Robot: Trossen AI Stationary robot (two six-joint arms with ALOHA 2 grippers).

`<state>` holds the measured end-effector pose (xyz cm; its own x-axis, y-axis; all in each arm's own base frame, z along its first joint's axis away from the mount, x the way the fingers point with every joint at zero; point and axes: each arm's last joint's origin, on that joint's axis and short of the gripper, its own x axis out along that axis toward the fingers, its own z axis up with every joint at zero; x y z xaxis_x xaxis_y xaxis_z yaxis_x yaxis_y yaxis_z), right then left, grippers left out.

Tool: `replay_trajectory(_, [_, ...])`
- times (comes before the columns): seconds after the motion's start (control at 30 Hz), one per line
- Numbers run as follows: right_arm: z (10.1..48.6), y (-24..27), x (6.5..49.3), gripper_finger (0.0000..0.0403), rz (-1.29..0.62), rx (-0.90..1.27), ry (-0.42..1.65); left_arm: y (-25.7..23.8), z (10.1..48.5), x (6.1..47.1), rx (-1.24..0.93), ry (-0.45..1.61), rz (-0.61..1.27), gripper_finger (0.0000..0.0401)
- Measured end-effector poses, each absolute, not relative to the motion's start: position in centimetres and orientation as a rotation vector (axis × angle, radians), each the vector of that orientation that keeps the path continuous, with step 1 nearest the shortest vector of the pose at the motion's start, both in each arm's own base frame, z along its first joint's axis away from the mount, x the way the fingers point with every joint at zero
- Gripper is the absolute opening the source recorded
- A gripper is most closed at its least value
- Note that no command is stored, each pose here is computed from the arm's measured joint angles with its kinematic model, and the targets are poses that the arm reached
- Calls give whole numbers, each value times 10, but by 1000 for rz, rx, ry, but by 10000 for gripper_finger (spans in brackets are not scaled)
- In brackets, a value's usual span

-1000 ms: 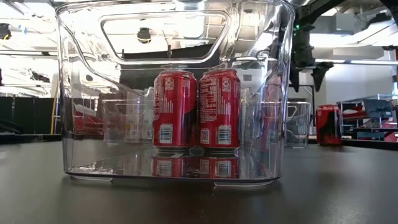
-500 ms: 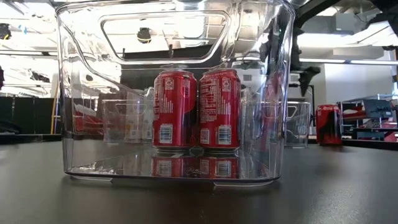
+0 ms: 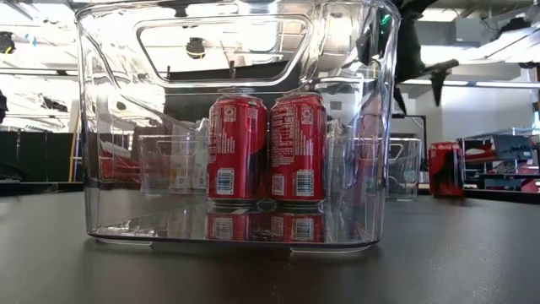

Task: Sort soda cans
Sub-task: Put the top red soda can into the bottom transparent bin

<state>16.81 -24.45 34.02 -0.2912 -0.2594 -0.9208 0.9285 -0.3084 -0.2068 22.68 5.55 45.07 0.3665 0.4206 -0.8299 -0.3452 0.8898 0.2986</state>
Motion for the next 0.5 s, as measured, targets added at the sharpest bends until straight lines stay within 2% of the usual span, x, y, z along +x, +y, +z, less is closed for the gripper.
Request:
replay_trajectory(0.13, [337, -233, 160, 358, -1851, 1112, 890, 60, 440, 230, 84, 1129, 496, 371])
replay_trajectory(0.23, [325, -228, 147, 358, -1914, 1198, 882, 61, 435, 229, 98, 1152, 488, 371])
replay_trajectory(0.5, [302, -214, 130, 358, -1912, 1355, 753, 57, 428, 214, 95, 1127, 486, 371])
